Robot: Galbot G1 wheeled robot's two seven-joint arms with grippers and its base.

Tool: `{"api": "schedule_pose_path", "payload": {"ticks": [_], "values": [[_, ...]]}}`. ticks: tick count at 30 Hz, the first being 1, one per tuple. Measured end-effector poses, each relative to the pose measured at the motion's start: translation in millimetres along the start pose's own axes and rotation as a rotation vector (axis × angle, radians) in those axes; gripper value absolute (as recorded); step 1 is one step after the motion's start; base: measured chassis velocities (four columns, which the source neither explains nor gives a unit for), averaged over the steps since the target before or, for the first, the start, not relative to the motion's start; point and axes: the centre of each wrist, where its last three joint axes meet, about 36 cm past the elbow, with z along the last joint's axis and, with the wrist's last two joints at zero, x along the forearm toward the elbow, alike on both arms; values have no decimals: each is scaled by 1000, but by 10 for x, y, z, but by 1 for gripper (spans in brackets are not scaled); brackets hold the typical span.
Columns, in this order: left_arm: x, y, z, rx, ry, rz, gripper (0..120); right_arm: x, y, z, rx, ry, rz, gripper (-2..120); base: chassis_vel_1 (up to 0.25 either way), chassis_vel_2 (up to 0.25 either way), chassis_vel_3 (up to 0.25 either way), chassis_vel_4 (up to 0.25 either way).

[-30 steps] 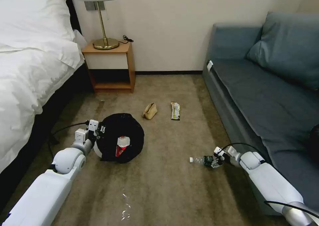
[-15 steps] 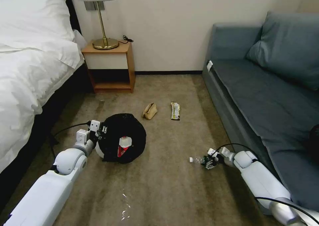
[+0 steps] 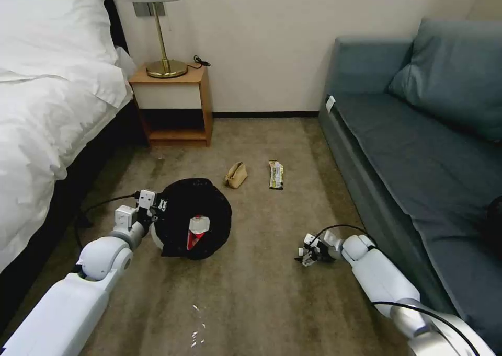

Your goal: Pick up the trash bin, then pick up the garbage on the floor and place it into the trash bin.

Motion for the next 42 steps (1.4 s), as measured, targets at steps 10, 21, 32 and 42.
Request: {"api": "schedule_pose_path", "payload": {"ticks": [10, 21, 32, 42], "values": [[-151, -2, -41, 38, -25, -13, 5, 8, -23, 110, -3, 23, 5, 100, 0, 0, 0, 0], [-275, -110, -244, 82, -93, -10, 5, 74, -129, 283, 1, 80, 3, 100, 0, 0, 0, 0], [-218, -213, -323, 59, -109, 44, 4, 325, -252, 685, -60, 123, 47, 100, 0, 0, 0, 0], [-303, -216, -235, 70, -100, 46, 4, 148, -195, 589, -105, 119, 53, 100, 0, 0, 0, 0]]}}
